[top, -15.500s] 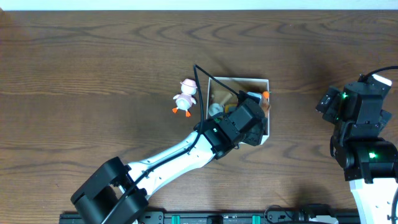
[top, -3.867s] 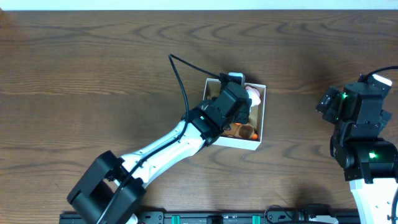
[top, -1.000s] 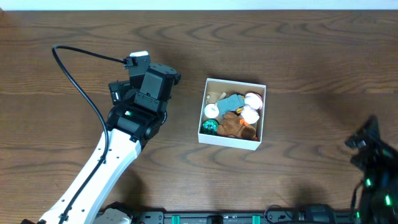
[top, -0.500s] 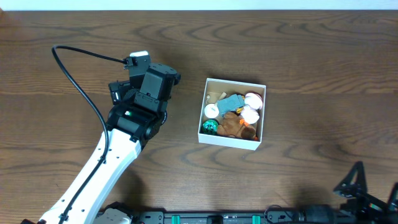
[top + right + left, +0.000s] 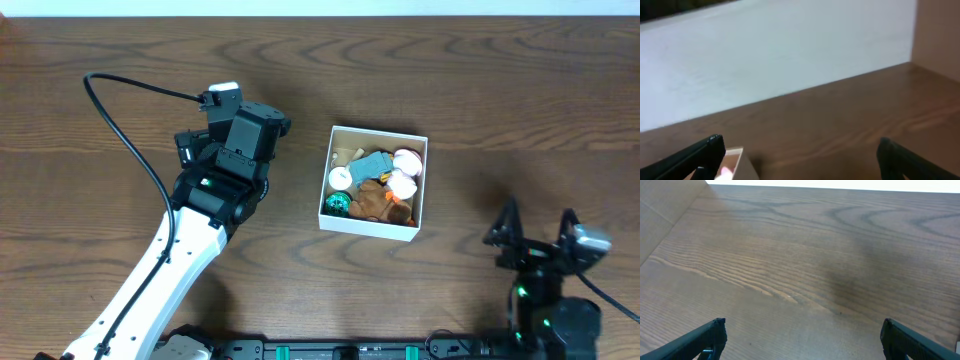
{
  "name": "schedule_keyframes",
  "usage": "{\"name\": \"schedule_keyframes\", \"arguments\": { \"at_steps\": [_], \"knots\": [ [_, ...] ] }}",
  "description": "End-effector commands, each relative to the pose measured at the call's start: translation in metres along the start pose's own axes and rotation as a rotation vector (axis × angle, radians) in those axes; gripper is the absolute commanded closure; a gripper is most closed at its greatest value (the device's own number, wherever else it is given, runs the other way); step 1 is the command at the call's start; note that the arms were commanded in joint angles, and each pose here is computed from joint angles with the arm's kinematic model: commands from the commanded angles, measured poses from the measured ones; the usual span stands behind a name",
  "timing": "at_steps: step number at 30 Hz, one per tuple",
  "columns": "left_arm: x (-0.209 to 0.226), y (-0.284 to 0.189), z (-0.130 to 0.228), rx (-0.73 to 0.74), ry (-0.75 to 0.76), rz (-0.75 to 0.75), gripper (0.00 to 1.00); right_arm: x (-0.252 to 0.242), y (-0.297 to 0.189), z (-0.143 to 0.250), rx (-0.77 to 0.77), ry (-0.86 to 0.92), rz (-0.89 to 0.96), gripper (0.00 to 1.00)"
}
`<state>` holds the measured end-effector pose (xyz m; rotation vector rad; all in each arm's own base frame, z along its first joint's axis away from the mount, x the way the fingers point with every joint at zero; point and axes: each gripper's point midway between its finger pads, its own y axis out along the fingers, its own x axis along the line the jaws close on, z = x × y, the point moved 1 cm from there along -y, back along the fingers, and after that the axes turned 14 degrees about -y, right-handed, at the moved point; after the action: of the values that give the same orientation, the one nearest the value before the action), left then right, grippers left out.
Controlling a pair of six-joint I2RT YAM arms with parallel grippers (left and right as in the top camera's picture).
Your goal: Pack container
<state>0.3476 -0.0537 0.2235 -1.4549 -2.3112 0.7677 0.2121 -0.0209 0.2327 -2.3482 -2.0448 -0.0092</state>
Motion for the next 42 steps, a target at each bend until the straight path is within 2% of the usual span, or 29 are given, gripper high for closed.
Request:
{"name": "schedule_keyframes", "arguments": {
  "at_steps": [1,6,11,17,42],
  "knots": [
    [0.004,-0.002,-0.007,-0.023,-0.004,-0.018,0.02,0.008,0.011,0.026,0.005,-0.029,-0.048,0.01],
    [0.004,-0.002,-0.007,-0.023,-0.004,-0.018,0.02,0.01,0.02,0.048,-0.008,-0.029,-0.053,0.01],
    [0.004,-0.002,-0.007,-0.023,-0.004,-0.018,0.02,0.01,0.024,0.073,0.047,-0.055,-0.054,0.01],
    [0.004,-0.002,-0.007,-0.023,-0.004,-0.018,0.02,0.015,0.023,0.074,0.045,-0.17,-0.087,0.01],
    [0.004,-0.002,-0.007,-0.023,-0.004,-0.018,0.02,0.015,0.023,0.074,0.046,-0.172,-0.086,0.01]
  ]
}}
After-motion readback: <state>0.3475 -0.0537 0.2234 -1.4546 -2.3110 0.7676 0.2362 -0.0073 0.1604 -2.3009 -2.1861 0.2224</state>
